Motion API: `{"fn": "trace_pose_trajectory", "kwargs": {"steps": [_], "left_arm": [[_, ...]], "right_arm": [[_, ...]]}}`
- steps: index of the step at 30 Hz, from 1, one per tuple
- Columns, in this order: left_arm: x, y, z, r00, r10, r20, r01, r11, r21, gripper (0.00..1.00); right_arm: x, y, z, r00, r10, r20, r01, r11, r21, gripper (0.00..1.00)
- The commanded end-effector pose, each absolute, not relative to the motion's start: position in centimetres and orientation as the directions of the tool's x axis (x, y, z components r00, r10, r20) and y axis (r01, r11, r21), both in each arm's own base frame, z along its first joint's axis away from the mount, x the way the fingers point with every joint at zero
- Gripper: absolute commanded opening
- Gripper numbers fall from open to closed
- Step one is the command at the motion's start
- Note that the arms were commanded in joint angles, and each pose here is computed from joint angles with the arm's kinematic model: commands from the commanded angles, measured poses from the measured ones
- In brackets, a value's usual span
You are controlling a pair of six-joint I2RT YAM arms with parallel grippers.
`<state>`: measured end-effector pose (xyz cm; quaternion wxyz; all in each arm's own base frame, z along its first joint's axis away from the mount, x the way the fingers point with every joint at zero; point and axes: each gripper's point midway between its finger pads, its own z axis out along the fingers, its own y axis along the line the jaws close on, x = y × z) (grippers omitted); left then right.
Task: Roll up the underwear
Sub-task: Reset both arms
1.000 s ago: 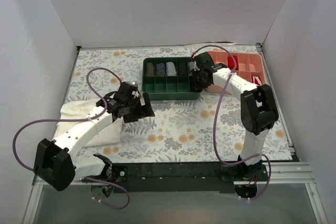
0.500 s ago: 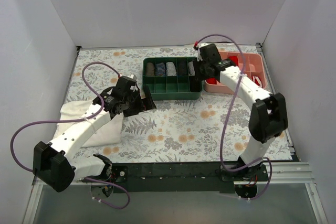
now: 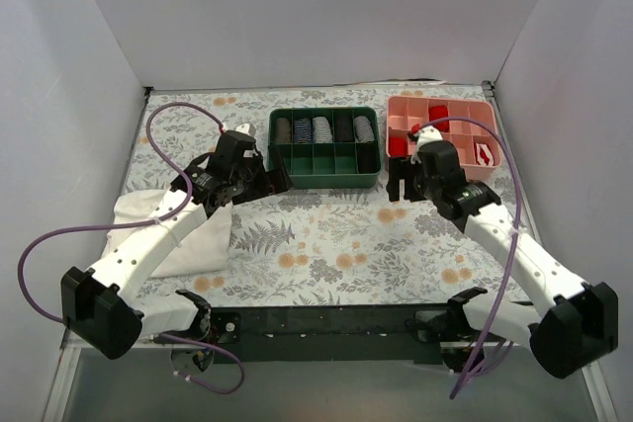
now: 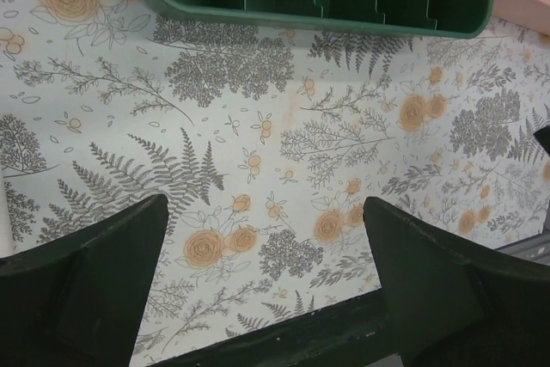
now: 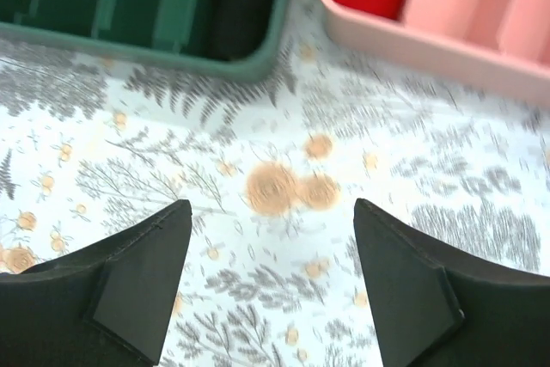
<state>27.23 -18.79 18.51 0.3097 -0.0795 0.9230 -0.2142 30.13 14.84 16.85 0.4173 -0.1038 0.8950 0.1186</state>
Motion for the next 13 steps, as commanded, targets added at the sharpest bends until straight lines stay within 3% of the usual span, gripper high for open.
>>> {"fn": "trace_pose_trajectory", "kwargs": {"steps": [1,7,13], "left_arm": [[28.4,-18.0,23.1,-0.693,-0.311,-0.65,0.034,0.887,-0.461,0.98],[28.7,-18.1,24.3,-0.649,-0.324,-0.689,0.074,0.874,-0.481,0.98],[29.8,-16.5,24.8,-0.571,-0.382,-0.727,0.002,0.885,-0.466,0.98]], "right_arm": [[28.8,11.4,19.3,-0.53,0.059,-0.846,-0.12,0.982,0.144,0.84],[25.6,7.7,16.8,-0.486,0.153,-0.861,0.028,0.987,0.159,0.98],[24.7,3.2,16.0,-0.404,0.161,-0.9,0.209,0.975,0.08,0.99]]}}
